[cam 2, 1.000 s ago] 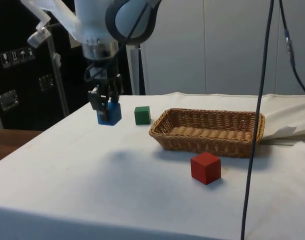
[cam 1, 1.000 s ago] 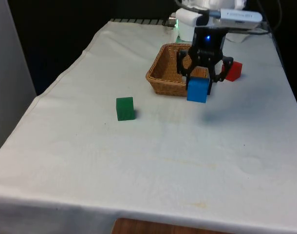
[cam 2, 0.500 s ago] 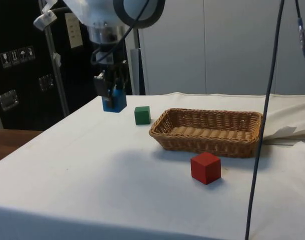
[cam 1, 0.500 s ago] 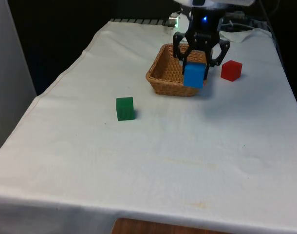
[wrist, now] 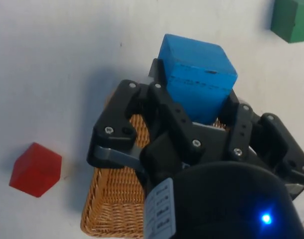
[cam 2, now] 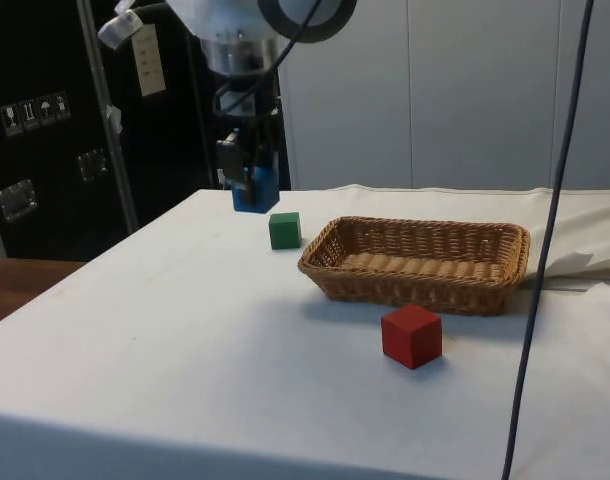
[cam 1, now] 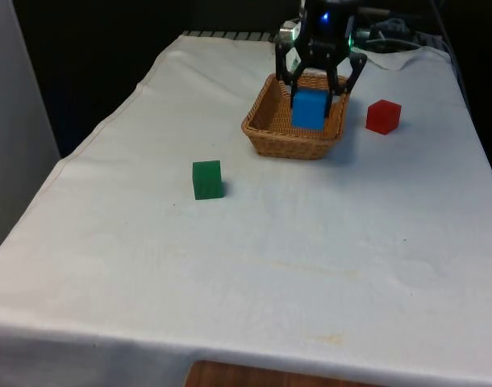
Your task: Pick up the blue cube and place it into the basket.
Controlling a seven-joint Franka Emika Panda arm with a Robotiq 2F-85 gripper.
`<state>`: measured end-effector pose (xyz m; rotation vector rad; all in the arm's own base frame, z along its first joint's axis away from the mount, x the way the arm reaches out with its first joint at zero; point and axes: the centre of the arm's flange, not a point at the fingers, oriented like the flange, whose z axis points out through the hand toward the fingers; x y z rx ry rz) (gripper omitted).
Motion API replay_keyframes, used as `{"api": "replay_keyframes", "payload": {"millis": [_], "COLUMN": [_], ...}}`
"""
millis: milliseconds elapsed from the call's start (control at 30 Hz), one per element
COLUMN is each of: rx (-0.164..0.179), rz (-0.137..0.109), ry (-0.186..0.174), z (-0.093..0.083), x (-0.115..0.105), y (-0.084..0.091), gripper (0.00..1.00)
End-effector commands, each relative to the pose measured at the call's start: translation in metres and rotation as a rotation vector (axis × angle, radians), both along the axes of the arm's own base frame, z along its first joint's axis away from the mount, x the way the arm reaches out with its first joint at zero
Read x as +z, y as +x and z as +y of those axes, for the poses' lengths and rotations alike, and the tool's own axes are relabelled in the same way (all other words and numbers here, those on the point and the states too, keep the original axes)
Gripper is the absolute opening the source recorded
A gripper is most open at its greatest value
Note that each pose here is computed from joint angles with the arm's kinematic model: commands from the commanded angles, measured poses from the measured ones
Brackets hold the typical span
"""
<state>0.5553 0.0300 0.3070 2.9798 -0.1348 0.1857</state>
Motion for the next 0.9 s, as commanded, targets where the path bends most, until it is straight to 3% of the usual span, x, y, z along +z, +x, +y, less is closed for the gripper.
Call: {"api": "replay_keyframes", "payload": {"millis": [0, 800, 833, 867], "rx": [0.004, -0.014, -0.016, -0.014], "rz": [-0.007, 0.022, 0.031, 0.024], "ry": [0.001, -0.006, -0.006, -0.006], "z": [-0.003, -0.045, -0.043, -0.046], "x": [0.001, 0.006, 0.005, 0.006], "y": [-0.004, -0.056, -0.052, -0.058], "gripper": [0.04, 0.04, 0.04, 0.04]}}
